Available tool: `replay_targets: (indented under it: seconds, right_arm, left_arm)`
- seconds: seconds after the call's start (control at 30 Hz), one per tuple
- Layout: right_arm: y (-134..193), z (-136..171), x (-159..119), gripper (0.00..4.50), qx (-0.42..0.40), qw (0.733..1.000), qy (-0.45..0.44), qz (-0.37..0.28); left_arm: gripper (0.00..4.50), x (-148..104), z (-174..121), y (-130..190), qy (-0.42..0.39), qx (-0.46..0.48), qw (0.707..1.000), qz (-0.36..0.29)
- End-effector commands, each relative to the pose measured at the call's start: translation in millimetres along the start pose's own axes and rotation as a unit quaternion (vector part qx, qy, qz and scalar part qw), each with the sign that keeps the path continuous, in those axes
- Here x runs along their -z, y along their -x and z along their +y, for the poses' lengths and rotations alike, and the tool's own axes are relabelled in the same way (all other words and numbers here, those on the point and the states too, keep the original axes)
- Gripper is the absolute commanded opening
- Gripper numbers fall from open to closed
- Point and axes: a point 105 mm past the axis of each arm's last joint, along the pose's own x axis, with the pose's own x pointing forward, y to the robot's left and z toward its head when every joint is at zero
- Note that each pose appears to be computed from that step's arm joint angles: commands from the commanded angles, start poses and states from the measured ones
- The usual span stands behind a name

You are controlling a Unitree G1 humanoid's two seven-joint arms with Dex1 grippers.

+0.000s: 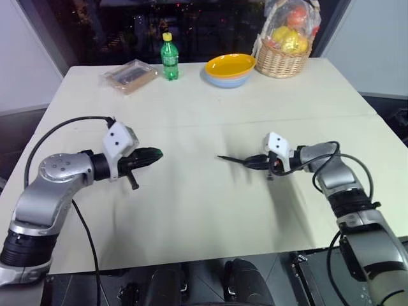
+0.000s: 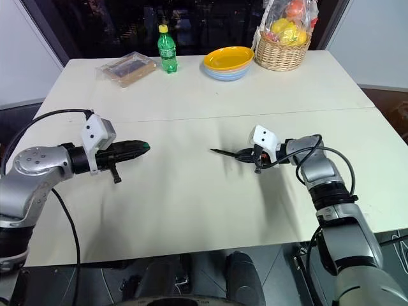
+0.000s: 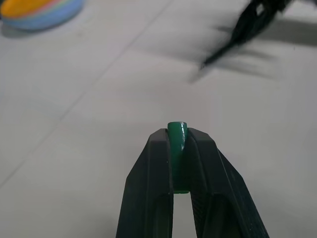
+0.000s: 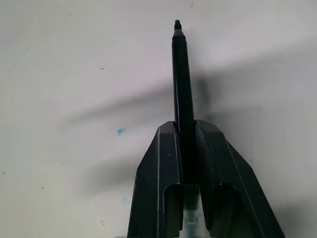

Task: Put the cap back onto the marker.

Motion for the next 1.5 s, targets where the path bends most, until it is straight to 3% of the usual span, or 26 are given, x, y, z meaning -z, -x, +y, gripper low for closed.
replay_targets:
  seconds: [0.03, 0.53, 1.5]
  right_arm:
    - [11.6, -8.3, -29.6, 0.02, 0.010, 0.998, 0.059, -0.016]
    - [18.0, -5.9, -81.1, 0.02, -0.014, 0.985, 0.168, -0.026]
    - [21.9, -2.4, -100.1, 0.02, -0.024, 0.979, 0.201, -0.029]
  left_arm:
    - [0.00, -13.4, 7.6, -2.5, -0.049, 0.009, 0.999, -0.014]
    - [0.00, -23.5, 15.0, -32.2, -0.129, 0.067, 0.989, -0.024]
    - [0.00, -36.3, 16.3, -44.2, -0.167, 0.104, 0.979, -0.044]
